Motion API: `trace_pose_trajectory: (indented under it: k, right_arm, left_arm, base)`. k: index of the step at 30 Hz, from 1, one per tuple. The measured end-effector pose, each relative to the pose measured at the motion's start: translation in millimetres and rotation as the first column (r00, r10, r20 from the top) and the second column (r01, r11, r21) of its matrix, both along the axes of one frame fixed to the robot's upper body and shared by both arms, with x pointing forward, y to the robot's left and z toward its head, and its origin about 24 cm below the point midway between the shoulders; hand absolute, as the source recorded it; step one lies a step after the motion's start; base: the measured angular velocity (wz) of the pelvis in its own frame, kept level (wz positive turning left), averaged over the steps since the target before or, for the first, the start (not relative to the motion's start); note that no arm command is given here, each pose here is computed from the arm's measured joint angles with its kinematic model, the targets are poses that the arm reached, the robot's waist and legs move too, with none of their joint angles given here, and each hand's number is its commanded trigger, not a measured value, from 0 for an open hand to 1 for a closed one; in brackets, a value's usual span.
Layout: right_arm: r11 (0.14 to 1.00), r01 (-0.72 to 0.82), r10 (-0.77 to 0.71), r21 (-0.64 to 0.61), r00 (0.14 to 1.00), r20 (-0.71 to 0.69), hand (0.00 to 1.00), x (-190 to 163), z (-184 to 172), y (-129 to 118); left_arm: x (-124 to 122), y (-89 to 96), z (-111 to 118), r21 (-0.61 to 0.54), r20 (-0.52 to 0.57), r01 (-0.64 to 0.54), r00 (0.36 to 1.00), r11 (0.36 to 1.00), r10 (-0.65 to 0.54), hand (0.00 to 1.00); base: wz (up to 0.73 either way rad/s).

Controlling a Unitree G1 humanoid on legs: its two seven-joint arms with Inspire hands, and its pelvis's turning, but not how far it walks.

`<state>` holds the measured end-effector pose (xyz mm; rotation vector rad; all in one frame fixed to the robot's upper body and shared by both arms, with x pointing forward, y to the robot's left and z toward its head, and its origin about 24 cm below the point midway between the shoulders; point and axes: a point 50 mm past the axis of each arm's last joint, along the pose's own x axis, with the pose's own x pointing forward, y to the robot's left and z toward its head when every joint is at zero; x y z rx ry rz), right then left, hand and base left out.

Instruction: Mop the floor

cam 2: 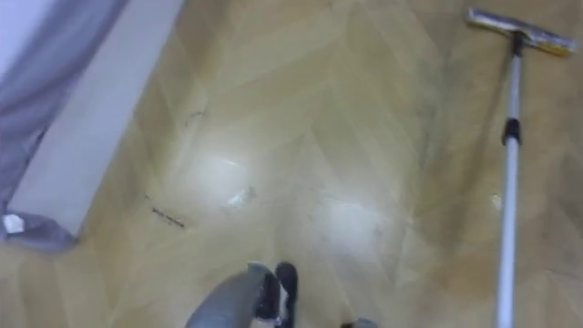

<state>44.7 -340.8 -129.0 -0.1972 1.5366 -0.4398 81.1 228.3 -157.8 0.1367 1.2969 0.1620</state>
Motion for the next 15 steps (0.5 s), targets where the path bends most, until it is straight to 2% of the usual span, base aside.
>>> trace_pose_trajectory:
  k: [3,8,11,14,15]
  right_arm:
    - [1.0,-0.014,0.014,0.005,1.0,-0.025,1.0,-18.4,-9.9,14.7]
    - [0.999,-0.036,0.036,0.013,0.999,0.025,1.0,-4.4,-19.9,38.0]
    - [0.999,-0.028,0.028,0.015,0.999,0.038,1.0,0.6,-22.1,44.6]
    - [1.0,-0.014,0.013,0.018,0.998,0.069,1.0,26.0,-17.3,42.4]
    - [1.0,-0.013,0.01,0.025,0.995,0.098,1.0,44.9,-11.3,37.8]
  left_arm:
    - [9.5,-9.6,0.1,-0.007,0.049,-0.015,0.999,1.0,0.015,0.0]
    - [7.8,-18.4,-1.9,-0.037,0.054,-0.058,0.997,0.998,0.06,0.0]
    - [-3.3,-11.8,-4.2,-0.016,0.015,-0.085,0.996,0.996,0.086,0.0]
    - [-15.5,-1.9,-5.1,0.019,-0.036,-0.098,0.995,0.995,0.098,0.0]
    - [-17.8,4.7,-3.9,0.028,-0.046,-0.116,0.992,0.993,0.117,0.0]
  base:
    - [0.05]
    - [-0.38]
    - [-0.09]
    - [-0.06]
    - [0.04]
